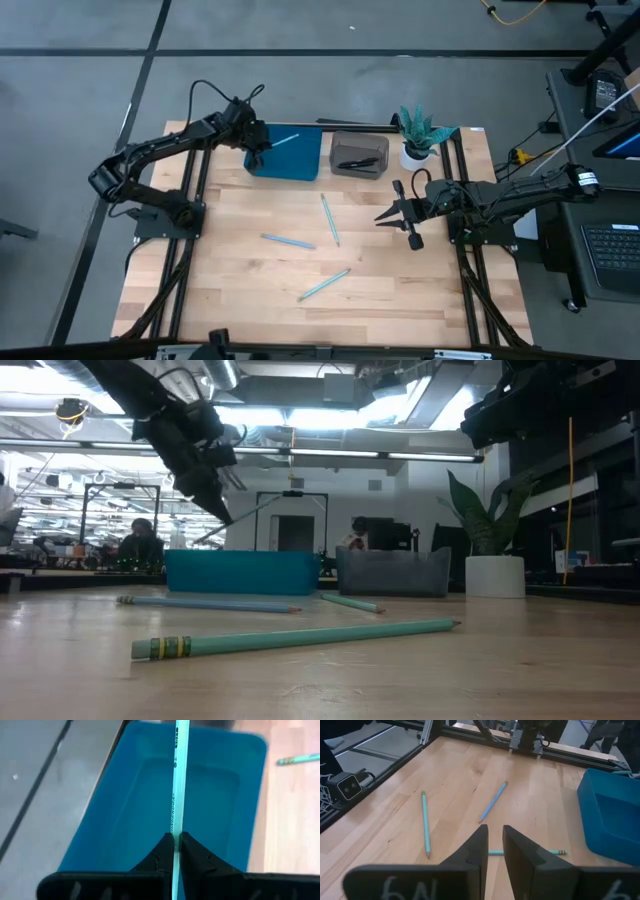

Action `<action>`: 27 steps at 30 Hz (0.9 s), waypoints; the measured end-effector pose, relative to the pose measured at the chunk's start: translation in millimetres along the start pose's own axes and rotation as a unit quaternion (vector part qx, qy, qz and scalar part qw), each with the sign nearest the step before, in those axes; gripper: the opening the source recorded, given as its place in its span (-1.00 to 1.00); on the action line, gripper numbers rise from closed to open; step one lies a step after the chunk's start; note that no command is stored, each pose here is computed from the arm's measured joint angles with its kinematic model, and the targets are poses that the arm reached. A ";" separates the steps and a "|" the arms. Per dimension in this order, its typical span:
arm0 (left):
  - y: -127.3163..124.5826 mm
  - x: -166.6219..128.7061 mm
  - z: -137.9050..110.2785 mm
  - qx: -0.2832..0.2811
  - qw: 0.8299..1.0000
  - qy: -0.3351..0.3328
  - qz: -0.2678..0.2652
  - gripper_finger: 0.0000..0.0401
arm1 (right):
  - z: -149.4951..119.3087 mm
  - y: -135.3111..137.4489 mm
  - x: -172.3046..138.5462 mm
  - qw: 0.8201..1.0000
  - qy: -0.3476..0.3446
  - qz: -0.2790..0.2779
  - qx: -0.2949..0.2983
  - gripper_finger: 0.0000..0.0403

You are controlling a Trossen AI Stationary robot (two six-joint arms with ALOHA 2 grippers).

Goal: Sort pens & pencils
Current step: Put the light green pencil into the blue bin

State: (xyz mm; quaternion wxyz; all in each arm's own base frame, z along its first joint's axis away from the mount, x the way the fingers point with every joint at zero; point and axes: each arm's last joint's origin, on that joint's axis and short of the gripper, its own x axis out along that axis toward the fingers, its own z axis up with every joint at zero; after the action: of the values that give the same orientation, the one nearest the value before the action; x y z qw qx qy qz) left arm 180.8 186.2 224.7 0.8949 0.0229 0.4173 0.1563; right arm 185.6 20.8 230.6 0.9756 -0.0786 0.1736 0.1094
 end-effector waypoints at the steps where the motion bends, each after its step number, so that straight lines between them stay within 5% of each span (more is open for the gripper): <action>1: 1.4 2.5 -1.5 -0.003 1.000 0.005 0.000 -0.94 | 0.0 0.0 0.0 1.000 0.000 0.000 0.000 -0.70; 27: -3.6 18.9 -9.2 0.003 0.997 0.074 -0.008 -0.94 | 1.4 -2.4 -0.2 0.999 -0.003 -0.036 -0.003 -0.70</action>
State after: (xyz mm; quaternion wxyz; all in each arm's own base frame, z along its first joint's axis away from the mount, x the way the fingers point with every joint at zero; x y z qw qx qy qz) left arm 186.1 187.6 204.1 0.8628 0.0113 0.4829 0.1494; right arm 186.5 18.8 232.3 0.9792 -0.0874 0.1670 0.0745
